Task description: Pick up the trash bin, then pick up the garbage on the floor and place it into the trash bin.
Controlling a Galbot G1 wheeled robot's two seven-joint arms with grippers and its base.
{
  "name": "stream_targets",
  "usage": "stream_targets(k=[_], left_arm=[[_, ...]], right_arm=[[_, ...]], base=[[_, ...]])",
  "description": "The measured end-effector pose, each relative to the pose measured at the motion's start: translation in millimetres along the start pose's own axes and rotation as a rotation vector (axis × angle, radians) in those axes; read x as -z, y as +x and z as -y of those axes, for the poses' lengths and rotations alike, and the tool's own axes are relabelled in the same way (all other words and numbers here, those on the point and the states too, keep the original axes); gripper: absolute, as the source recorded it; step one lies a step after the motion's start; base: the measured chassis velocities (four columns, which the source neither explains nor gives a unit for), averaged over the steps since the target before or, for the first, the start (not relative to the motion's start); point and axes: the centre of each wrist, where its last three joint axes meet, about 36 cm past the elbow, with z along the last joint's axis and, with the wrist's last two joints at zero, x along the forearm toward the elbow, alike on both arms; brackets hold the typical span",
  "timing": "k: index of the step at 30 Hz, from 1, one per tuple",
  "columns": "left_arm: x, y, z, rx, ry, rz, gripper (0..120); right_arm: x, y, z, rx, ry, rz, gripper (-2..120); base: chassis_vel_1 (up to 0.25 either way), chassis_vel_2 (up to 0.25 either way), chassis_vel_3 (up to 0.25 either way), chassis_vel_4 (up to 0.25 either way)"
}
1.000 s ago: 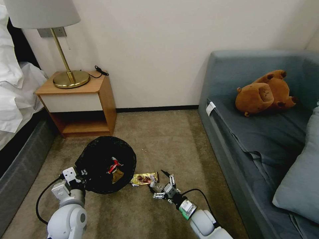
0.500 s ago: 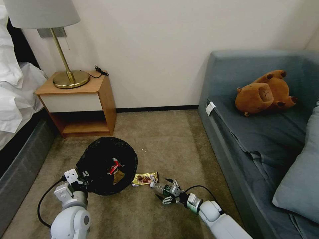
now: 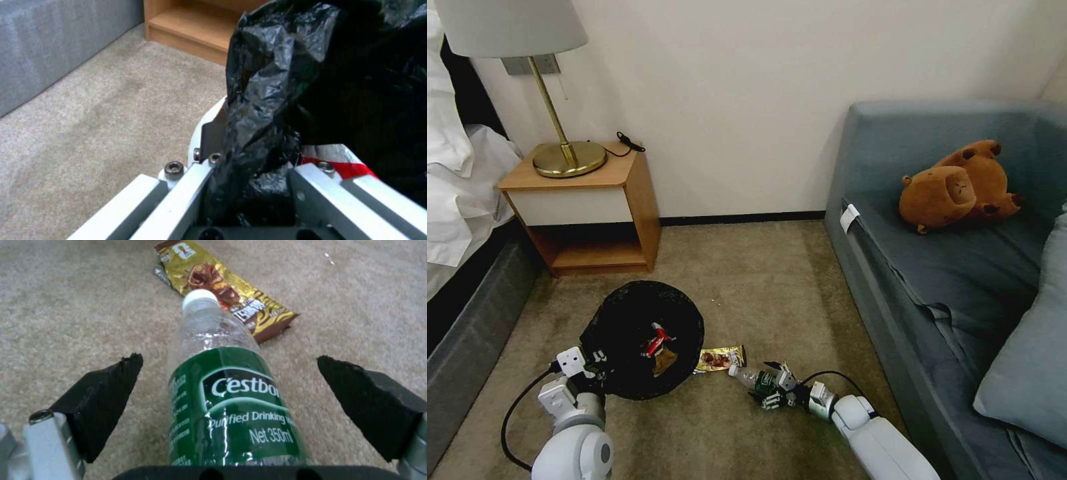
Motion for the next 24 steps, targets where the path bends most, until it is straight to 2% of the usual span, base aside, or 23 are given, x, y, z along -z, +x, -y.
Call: stream_targets(k=[4,7,8,10,11,13,16,18,19,21,24], left_arm=[[-0.6,0.5,-0.1,0.001,0.002,0.001,2],[-0.6,-0.9,-1.5,0.005,0.004,0.006,2],[-0.6,-0.9,-1.5,0.005,0.004,0.006,2],[-0.5,-2.2,-2.0,0.006,0.007,0.006,2],[-0.5,-2.2,-2.0,0.006,0.007,0.006,2],[-0.4,-3.1,-2.3,0.004,0.007,0.006,2],[-0.7,-3.5,-2.5,0.004,0.008,0.004,2],[-1.3,-3.7,-3.0,0.004,0.008,0.002,2],[-1.3,-3.7,-3.0,0.004,0.008,0.002,2],[-1.3,-3.7,-3.3,0.003,0.006,0.002,2],[-0.8,-3.5,-3.3,0.003,0.006,0.003,2]], right_arm=[[-4.6,0.8,-0.3,0.006,-0.018,-0.002,94],[-6.2,0.3,-2.5,0.0,-0.03,0.004,79],[-6.2,0.3,-2.5,0.0,-0.03,0.004,79],[-7.6,0.5,-5.0,-0.01,-0.035,0.006,67],[-7.6,0.5,-5.0,-0.01,-0.035,0.006,67],[-7.4,0.4,-4.9,-0.022,-0.035,0.011,57],[-6.6,0.1,-4.4,-0.03,-0.035,0.015,51],[-5.7,-0.1,-3.2,-0.042,-0.036,0.022,39],[-5.7,-0.1,-3.2,-0.042,-0.036,0.022,39],[-5.9,0.6,-3.3,-0.046,-0.035,0.027,29],[-6.2,1.0,-4.9,-0.052,-0.033,0.028,25]], base=[[0.0,0.0,0.0,0.0],[0.0,0.0,0.0,0.0],[0.0,0.0,0.0,0.0],[0.0,0.0,0.0,0.0],[0.0,0.0,0.0,0.0],[0.0,0.0,0.0,0.0],[0.0,0.0,0.0,0.0],[0.0,0.0,0.0,0.0],[0.0,0.0,0.0,0.0],[0.0,0.0,0.0,0.0],[0.0,0.0,0.0,0.0]])
